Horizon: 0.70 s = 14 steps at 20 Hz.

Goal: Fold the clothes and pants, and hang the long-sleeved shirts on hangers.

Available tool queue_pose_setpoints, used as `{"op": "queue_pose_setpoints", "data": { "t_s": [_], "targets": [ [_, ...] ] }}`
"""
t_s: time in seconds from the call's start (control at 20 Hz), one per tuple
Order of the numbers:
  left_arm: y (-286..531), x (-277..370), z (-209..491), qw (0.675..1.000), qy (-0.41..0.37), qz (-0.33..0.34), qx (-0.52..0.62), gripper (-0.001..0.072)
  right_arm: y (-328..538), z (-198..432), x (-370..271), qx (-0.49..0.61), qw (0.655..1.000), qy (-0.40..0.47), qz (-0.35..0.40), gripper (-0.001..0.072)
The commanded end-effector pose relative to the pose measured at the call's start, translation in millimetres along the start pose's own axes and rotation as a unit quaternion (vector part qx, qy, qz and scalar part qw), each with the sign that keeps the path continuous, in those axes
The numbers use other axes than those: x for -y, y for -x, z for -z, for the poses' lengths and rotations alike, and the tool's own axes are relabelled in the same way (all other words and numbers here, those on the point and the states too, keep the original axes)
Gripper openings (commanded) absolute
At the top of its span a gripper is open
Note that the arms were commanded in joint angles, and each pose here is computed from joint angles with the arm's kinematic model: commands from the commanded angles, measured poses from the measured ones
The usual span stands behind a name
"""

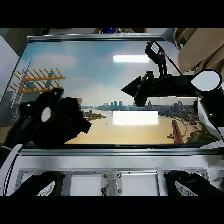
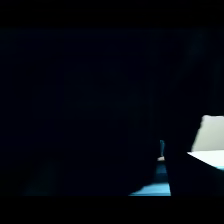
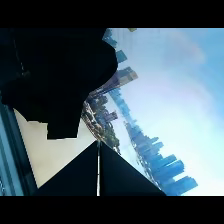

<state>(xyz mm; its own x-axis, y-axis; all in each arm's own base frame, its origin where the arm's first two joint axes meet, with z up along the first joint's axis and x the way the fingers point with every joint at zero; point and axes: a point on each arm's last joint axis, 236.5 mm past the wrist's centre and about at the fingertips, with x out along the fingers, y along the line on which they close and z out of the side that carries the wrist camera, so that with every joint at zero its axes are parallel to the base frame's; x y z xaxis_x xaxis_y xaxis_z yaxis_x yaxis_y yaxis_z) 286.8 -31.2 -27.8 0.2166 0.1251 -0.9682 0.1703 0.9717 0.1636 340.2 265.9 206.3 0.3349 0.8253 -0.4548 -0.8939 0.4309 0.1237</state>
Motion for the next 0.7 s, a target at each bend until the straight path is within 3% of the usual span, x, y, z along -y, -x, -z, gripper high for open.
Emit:
{"op": "queue_pose_setpoints", "data": {
  "t_s": [0.0,0.2,0.25,0.35,0.4,0.65],
  "targets": [
    [-52.9,-0.5,29.2,0.998,-0.027,-0.019,-0.045,0.0681,-0.4,0.2,-0.2,0.0,1.0,0.0,-0.001,0.003],
    [-73.1,2.9,33.7,0.997,-0.035,-0.019,-0.071,0.068,-0.4,0.2,-0.3,0.0,1.0,0.0,-0.001,0.003],
    [-74.2,3.1,31.2,0.997,-0.032,-0.019,-0.072,0.0561,-0.4,0.3,-0.3,0.0,1.0,-0.001,-0.001,0.003],
    [-73.3,3.9,24.1,0.997,-0.03,-0.018,-0.067,0.011,-0.4,0.3,-0.3,0.0,1.0,-0.001,-0.001,0.003],
    [-69.7,3.5,17.9,0.998,-0.028,-0.018,-0.058,0.0018,-0.4,0.0,-0.2,0.0,1.0,0.0,-0.001,0.003],
    [31.0,8.7,-68.1,0.995,-0.004,0.007,0.1,0.0018,-0.6,-7.0,-5.3,0.015,1.0,-0.011,-0.012,0.0031]
  ]
}}
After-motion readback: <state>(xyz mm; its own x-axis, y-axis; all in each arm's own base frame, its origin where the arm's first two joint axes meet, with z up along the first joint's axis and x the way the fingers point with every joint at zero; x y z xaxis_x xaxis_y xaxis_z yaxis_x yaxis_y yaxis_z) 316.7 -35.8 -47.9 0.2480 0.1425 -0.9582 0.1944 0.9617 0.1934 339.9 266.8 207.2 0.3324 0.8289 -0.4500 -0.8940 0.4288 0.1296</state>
